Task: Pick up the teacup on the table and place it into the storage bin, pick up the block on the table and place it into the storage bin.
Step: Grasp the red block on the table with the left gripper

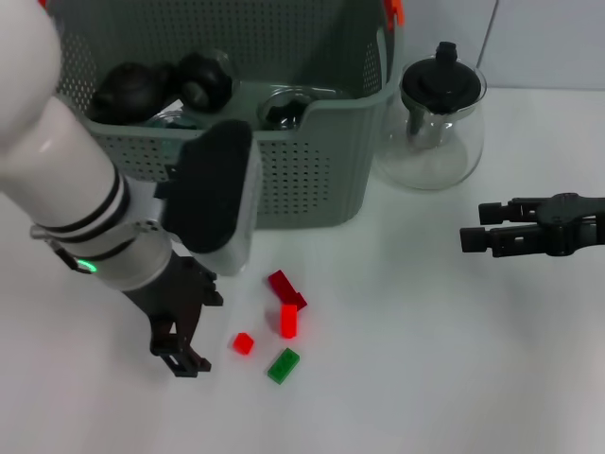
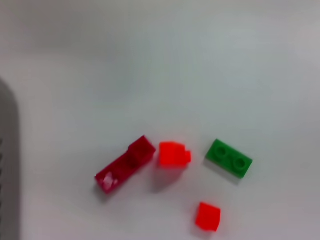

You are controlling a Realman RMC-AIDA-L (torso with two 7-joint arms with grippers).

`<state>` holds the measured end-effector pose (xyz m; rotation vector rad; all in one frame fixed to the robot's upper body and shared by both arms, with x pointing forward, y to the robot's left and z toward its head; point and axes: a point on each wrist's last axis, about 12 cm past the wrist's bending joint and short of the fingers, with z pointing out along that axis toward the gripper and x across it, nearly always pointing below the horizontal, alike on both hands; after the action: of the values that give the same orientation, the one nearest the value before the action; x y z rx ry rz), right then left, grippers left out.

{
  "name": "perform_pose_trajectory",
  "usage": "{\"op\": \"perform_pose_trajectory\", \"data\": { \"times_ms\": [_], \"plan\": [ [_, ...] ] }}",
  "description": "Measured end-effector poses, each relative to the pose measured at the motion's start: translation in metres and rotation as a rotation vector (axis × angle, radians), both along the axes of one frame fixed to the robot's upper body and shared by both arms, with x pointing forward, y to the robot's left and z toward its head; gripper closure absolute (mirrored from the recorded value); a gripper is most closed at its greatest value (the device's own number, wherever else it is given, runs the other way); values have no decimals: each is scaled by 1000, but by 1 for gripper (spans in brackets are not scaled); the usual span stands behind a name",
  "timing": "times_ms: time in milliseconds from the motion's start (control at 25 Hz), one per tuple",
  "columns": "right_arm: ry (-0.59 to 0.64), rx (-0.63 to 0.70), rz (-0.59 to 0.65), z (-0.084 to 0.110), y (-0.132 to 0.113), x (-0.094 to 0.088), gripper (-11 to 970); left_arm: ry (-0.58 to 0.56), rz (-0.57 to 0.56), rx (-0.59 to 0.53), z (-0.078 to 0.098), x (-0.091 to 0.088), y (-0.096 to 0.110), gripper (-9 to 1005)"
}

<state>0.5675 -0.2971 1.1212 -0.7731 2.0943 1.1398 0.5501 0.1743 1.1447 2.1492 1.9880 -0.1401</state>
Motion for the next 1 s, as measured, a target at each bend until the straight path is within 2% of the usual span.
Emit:
{"op": "perform_pose_trajectory", "data": {
  "times_ms": [440, 1000],
  "plan": [
    [8, 3, -4, -2, -1, -2, 14, 3, -106, 22, -17, 5, -27, 225],
    [8, 4, -2, -3, -1, -3, 14, -12, -147, 44, -27, 11, -35, 240]
  ]
}}
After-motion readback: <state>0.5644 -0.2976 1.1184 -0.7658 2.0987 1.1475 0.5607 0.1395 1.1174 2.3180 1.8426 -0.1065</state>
